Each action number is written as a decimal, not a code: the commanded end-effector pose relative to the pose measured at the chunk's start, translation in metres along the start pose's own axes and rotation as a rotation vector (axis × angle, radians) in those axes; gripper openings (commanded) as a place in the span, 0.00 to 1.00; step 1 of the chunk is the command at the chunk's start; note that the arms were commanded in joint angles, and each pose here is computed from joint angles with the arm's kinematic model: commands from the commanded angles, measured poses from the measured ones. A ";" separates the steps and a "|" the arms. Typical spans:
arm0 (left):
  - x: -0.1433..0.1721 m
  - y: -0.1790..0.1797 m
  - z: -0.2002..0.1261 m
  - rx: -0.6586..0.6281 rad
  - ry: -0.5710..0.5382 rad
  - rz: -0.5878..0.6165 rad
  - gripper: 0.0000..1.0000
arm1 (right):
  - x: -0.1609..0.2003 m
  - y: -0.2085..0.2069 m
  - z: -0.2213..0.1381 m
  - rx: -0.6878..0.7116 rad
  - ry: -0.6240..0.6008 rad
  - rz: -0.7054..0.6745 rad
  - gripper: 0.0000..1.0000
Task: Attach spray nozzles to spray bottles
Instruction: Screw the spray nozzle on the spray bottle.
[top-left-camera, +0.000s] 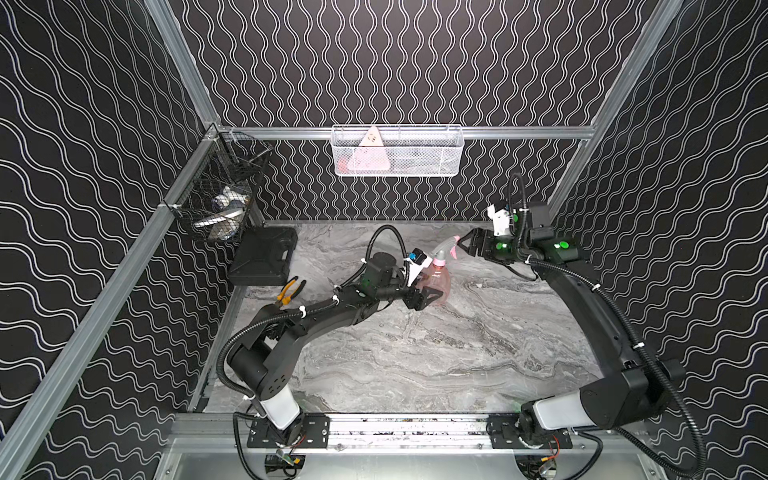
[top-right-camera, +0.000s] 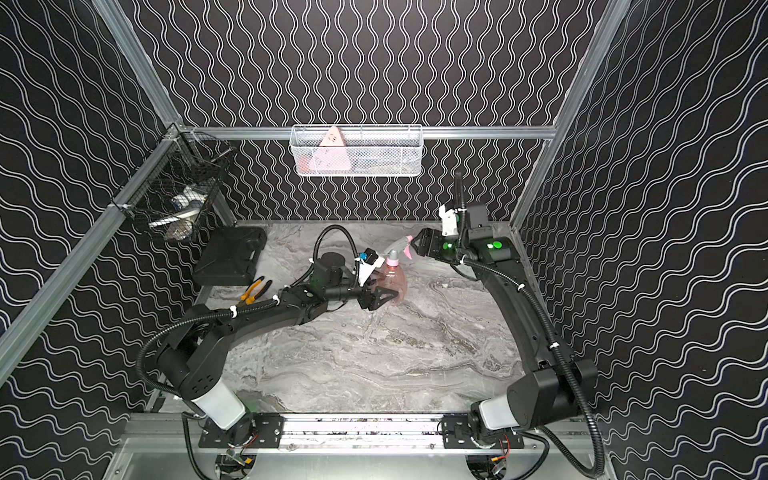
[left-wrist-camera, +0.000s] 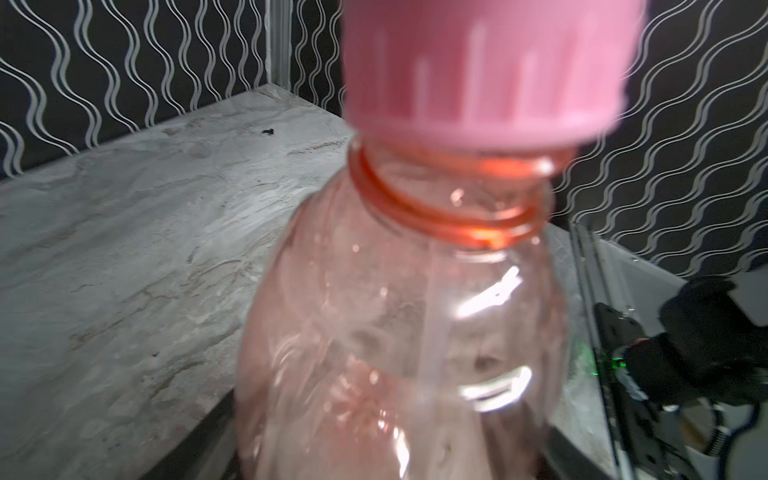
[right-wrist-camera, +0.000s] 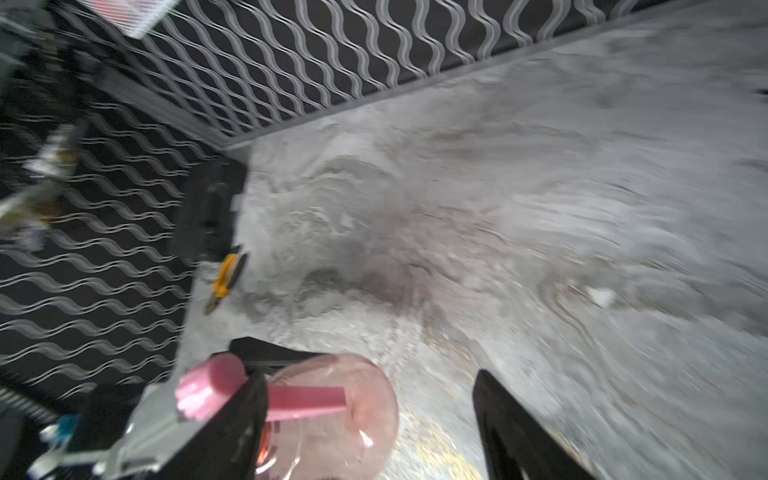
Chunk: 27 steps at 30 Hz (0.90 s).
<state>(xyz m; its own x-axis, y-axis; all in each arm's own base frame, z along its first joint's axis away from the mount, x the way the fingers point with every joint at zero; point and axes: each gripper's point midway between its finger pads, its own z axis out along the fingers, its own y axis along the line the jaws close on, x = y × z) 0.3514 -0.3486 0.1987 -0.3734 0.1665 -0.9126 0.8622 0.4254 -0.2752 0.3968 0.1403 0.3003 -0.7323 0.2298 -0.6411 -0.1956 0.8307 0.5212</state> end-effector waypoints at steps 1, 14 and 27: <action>0.002 -0.016 -0.004 0.091 0.037 -0.040 0.44 | -0.040 0.047 -0.013 -0.306 -0.142 -0.126 0.88; -0.001 -0.025 -0.003 0.178 0.057 -0.082 0.44 | -0.038 0.062 0.012 -0.643 -0.026 -0.022 0.99; -0.008 -0.019 -0.002 0.205 0.035 -0.120 0.43 | 0.002 0.085 0.017 -0.723 0.063 -0.008 0.98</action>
<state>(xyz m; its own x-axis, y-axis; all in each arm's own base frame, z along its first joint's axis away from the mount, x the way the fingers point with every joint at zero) 0.3354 -0.3533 0.1986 -0.5125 0.1866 -0.8382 0.8432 0.2939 -0.4502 0.3974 0.2160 0.3327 -0.7794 0.2061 -0.5916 -0.5315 0.2822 0.7987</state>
